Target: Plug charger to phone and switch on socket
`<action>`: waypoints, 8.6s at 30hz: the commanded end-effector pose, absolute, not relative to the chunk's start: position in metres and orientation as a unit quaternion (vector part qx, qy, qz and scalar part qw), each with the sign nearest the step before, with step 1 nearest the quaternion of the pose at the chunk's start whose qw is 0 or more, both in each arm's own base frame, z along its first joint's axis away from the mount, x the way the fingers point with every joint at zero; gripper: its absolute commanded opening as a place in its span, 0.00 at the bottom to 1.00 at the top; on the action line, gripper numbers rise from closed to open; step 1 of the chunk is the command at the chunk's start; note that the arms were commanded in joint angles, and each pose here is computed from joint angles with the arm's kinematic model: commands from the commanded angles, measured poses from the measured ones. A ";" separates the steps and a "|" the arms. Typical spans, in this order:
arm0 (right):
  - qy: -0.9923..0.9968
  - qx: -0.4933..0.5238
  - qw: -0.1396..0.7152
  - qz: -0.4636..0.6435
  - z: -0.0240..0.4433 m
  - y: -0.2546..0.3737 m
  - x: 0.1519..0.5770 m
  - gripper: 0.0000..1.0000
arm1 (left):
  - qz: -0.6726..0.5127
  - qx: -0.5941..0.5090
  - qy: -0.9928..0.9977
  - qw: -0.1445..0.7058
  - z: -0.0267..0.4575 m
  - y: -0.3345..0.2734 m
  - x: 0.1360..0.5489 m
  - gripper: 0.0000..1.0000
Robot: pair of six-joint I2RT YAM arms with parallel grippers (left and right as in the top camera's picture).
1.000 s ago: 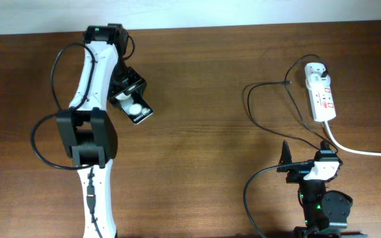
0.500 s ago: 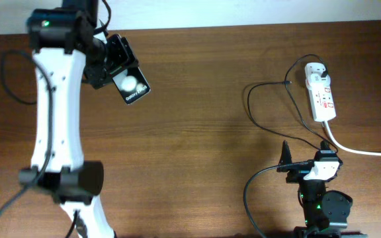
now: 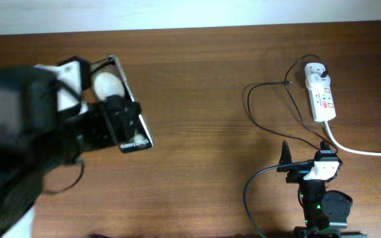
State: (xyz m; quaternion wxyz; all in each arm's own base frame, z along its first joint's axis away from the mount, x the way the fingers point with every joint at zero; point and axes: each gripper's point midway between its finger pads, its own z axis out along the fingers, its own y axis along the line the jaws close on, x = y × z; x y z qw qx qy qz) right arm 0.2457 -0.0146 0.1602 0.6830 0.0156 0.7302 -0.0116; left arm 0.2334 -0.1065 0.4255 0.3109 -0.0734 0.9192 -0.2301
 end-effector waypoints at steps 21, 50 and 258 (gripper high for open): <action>0.731 0.015 0.682 -0.011 0.158 -0.014 0.246 0.99 | -0.469 -0.143 0.868 -0.081 0.228 -0.204 0.300 0.56; 0.795 0.026 0.429 0.428 0.283 0.106 0.212 0.99 | -0.485 -0.183 0.854 -0.036 0.233 -0.177 0.332 0.57; 0.988 0.115 0.084 -0.052 -0.025 0.110 0.420 0.27 | -0.449 -0.178 0.872 0.079 0.158 -0.161 0.288 0.00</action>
